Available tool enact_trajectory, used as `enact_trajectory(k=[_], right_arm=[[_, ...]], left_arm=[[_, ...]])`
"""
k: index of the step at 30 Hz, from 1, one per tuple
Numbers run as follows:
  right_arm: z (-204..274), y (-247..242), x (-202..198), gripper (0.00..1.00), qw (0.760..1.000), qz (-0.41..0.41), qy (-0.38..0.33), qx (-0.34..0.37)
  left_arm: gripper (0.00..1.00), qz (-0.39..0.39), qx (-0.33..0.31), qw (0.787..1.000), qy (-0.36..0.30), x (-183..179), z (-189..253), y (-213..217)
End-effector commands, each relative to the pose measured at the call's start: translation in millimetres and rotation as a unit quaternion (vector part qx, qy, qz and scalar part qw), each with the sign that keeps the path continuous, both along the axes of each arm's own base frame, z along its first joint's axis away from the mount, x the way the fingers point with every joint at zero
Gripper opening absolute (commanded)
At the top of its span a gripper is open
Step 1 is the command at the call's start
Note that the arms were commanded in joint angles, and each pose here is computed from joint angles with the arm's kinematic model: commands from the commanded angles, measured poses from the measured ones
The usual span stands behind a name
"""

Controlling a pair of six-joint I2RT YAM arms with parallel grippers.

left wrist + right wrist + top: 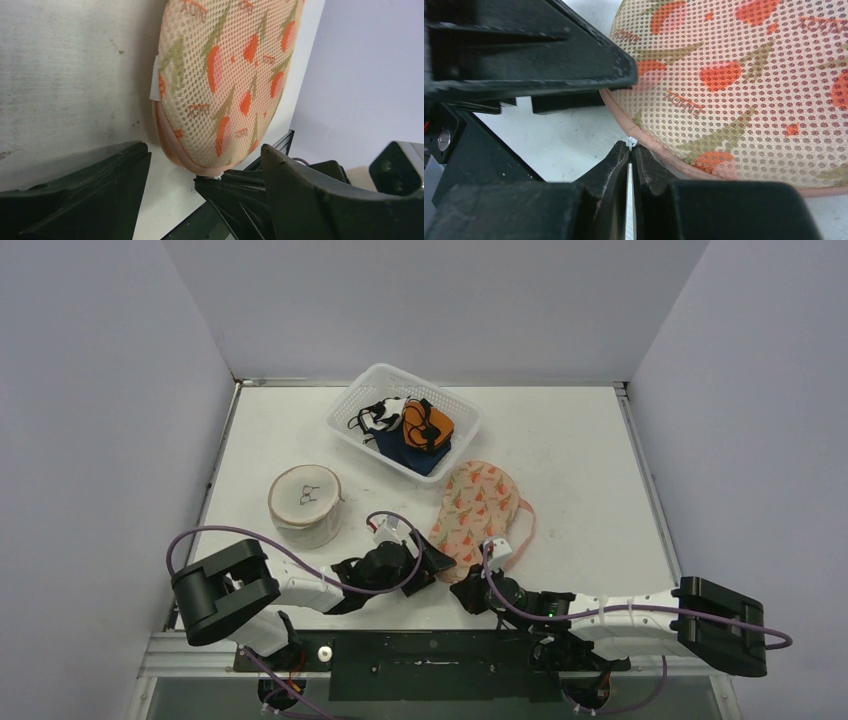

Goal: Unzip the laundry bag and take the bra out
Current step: Unzip the laundry bag at the center of the board.

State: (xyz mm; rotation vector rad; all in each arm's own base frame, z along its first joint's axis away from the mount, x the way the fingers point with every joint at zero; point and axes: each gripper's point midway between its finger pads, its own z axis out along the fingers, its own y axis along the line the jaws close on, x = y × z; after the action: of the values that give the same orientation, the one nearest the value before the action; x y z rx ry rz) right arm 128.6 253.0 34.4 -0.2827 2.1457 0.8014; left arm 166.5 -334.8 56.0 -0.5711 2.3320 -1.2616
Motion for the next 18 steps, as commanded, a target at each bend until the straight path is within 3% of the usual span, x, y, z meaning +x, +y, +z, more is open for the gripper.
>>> enact_trajectory(k=[1, 8, 15, 18], right_arm=[[35.8, 23.5, 7.2, 0.05, 0.998, -0.007, -0.027, 0.062], [43.4, 28.5, 3.5, 0.05, 0.997, -0.002, -0.038, 0.071], [36.7, 21.1, 0.8, 0.05, 0.998, -0.006, -0.031, 0.059], [34.9, 16.9, 0.1, 0.05, 0.998, -0.009, -0.030, 0.050]], left_arm=[[0.75, 0.002, -0.033, 0.999, 0.011, -1.3, 3.3, -9.1], [0.55, 0.017, -0.019, 1.000, 0.012, 1.7, -3.3, -2.8], [0.12, 0.029, 0.012, 1.000, 0.000, 6.8, -3.4, 5.7], [0.01, 0.033, 0.026, 0.999, -0.003, 7.8, -4.0, 11.0]])
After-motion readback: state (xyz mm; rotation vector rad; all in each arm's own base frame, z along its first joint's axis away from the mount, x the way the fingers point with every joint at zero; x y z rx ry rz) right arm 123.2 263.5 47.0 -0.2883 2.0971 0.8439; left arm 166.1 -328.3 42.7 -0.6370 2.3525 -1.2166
